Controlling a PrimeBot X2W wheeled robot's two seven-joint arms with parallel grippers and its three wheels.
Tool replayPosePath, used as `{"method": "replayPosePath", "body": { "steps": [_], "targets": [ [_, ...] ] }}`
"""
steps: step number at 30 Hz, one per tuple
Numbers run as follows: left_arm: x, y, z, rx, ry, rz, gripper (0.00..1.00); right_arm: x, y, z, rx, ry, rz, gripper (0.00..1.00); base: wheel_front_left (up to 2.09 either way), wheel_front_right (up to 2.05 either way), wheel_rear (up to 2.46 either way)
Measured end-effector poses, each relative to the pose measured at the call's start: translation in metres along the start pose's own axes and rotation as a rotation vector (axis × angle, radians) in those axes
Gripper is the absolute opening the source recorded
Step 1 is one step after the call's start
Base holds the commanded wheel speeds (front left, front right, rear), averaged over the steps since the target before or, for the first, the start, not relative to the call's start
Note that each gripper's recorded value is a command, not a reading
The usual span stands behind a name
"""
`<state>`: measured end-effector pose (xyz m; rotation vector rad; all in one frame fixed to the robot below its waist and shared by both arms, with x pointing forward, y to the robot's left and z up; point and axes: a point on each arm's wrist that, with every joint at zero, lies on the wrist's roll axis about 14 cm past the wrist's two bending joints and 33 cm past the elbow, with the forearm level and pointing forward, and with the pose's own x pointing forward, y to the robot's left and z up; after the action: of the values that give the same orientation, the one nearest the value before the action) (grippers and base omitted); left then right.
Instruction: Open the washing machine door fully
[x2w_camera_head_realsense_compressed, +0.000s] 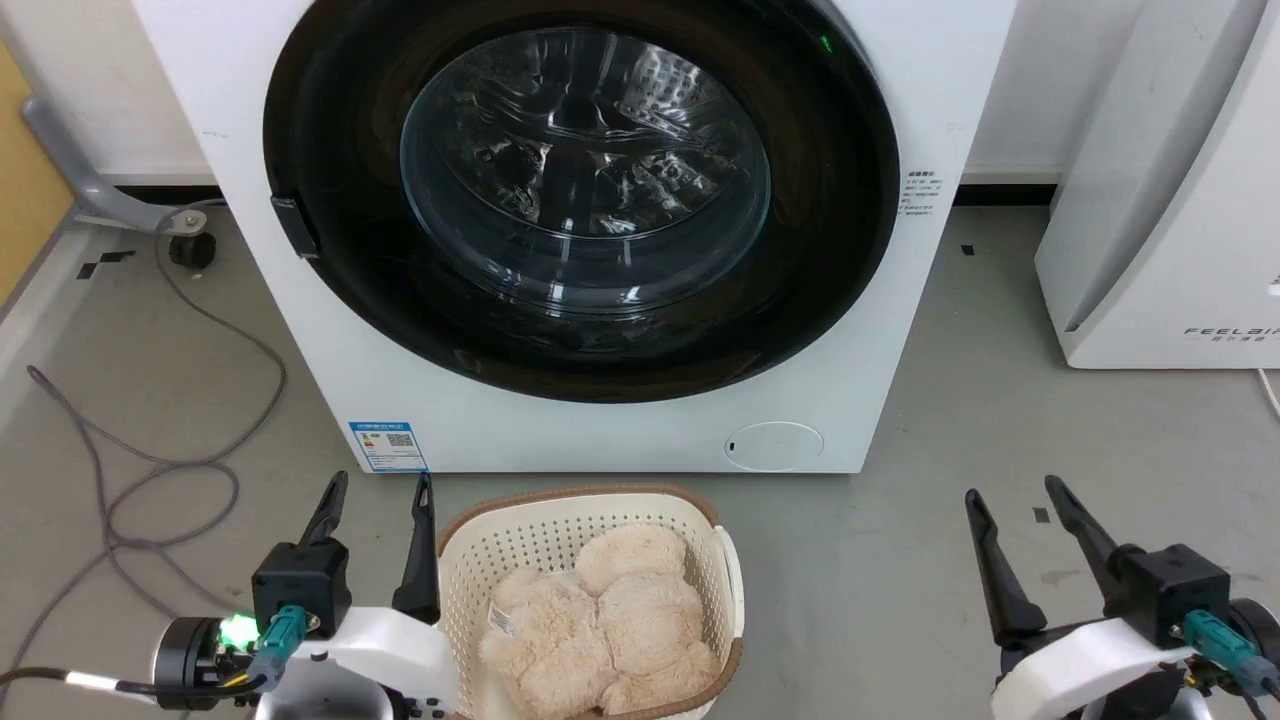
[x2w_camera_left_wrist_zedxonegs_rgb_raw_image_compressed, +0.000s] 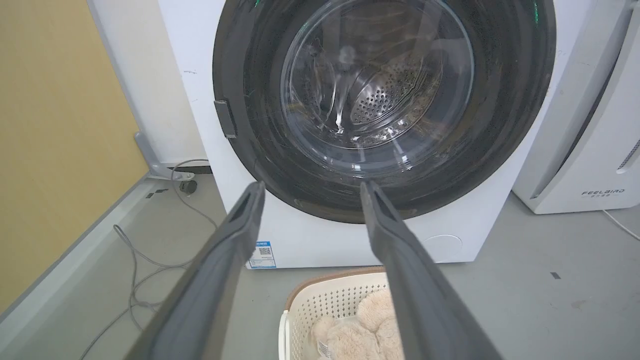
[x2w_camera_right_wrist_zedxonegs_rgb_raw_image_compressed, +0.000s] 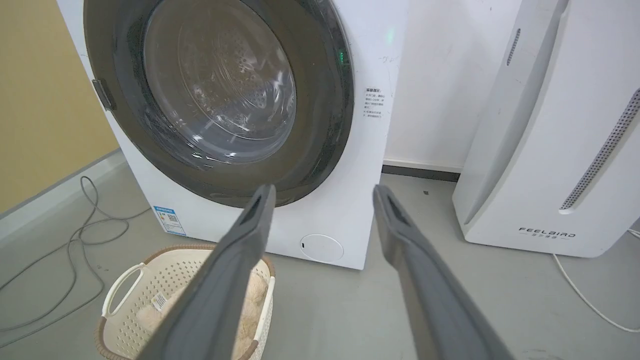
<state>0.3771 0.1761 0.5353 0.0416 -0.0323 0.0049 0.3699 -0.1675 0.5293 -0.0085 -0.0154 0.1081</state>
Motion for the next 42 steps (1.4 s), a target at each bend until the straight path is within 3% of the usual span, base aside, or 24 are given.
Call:
{"method": "replayPosePath", "body": {
  "steps": [10,11,12,22,42],
  "targets": [
    [0.000,0.000,0.006,-0.005,-0.030,0.006,1.00,0.000,-0.003,0.008,0.046,-0.039,-0.010,1.00,0.00,0.00,0.00],
    [0.000,0.000,0.006,-0.006,-0.033,0.006,1.00,0.001,-0.003,0.009,0.049,-0.043,-0.010,0.30,0.00,0.00,0.00],
    [0.000,0.000,0.007,-0.006,-0.035,0.008,1.00,0.001,-0.003,0.009,0.053,-0.047,-0.010,0.00,0.00,0.00,0.00],
    [-0.001,0.002,0.012,-0.022,-0.061,0.020,1.00,0.001,-0.006,0.014,0.198,-0.086,-0.017,0.00,0.00,0.00,0.00],
    [-0.002,0.002,0.021,-0.037,-0.114,0.032,1.00,0.013,-0.021,0.014,0.744,-0.143,-0.063,0.00,0.00,0.00,0.00]
  ]
}}
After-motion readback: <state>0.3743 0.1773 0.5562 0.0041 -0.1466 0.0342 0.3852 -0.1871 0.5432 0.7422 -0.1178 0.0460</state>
